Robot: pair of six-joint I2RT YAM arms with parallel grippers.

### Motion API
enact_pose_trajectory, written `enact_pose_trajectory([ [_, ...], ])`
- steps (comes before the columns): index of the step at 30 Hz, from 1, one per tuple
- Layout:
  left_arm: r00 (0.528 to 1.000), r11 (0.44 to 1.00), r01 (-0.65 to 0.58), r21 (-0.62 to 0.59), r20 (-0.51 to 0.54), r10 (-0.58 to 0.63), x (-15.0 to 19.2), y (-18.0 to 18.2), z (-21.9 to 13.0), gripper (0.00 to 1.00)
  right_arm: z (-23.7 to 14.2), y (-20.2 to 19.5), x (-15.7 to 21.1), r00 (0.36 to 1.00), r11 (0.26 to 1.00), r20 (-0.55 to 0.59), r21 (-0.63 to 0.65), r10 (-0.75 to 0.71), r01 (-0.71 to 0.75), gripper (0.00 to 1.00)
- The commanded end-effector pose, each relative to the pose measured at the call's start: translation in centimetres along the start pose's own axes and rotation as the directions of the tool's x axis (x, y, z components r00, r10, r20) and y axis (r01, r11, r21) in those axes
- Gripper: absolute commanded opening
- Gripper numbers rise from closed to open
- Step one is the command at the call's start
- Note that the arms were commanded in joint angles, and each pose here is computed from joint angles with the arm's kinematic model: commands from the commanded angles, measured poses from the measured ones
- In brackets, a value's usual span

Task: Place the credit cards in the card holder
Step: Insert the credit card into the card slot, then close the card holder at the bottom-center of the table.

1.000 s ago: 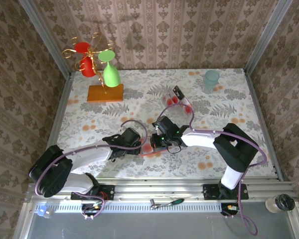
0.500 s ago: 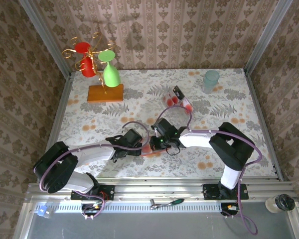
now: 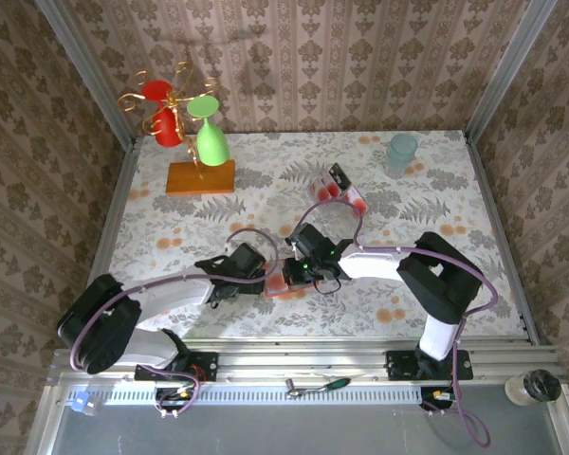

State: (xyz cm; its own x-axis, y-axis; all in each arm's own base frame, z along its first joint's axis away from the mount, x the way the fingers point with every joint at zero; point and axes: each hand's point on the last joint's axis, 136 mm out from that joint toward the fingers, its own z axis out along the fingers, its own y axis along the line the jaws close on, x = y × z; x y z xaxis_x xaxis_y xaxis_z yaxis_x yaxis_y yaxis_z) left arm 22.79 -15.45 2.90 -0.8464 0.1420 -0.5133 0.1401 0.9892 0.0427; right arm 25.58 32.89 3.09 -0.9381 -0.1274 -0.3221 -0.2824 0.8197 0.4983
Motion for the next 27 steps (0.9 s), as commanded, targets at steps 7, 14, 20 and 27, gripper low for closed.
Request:
enact_pose_trajectory([
  [7,0.996,0.997,0.081,-0.005,0.044,-0.081,-0.7,3.0,-2.1,1.00,-4.4,-0.3,-3.4,0.996,1.000,0.084,0.017,-0.016,0.015,0.13],
  [14,0.994,0.994,0.086,0.071,0.064,-0.091,-2.2,1.2,-2.7,1.00,-4.1,-2.9,-3.9,0.996,0.998,0.087,0.048,0.022,-0.027,0.13],
  [20,0.994,0.991,0.054,0.122,0.088,-0.065,-3.9,-1.3,-3.4,1.00,-3.8,-4.7,-4.1,0.995,0.996,0.093,0.074,0.044,-0.051,0.13],
  [27,0.995,0.987,-0.005,0.160,0.095,-0.011,-4.8,-4.9,-3.5,1.00,-3.9,-7.2,-3.4,0.993,0.989,0.095,0.124,0.070,-0.082,0.12],
])
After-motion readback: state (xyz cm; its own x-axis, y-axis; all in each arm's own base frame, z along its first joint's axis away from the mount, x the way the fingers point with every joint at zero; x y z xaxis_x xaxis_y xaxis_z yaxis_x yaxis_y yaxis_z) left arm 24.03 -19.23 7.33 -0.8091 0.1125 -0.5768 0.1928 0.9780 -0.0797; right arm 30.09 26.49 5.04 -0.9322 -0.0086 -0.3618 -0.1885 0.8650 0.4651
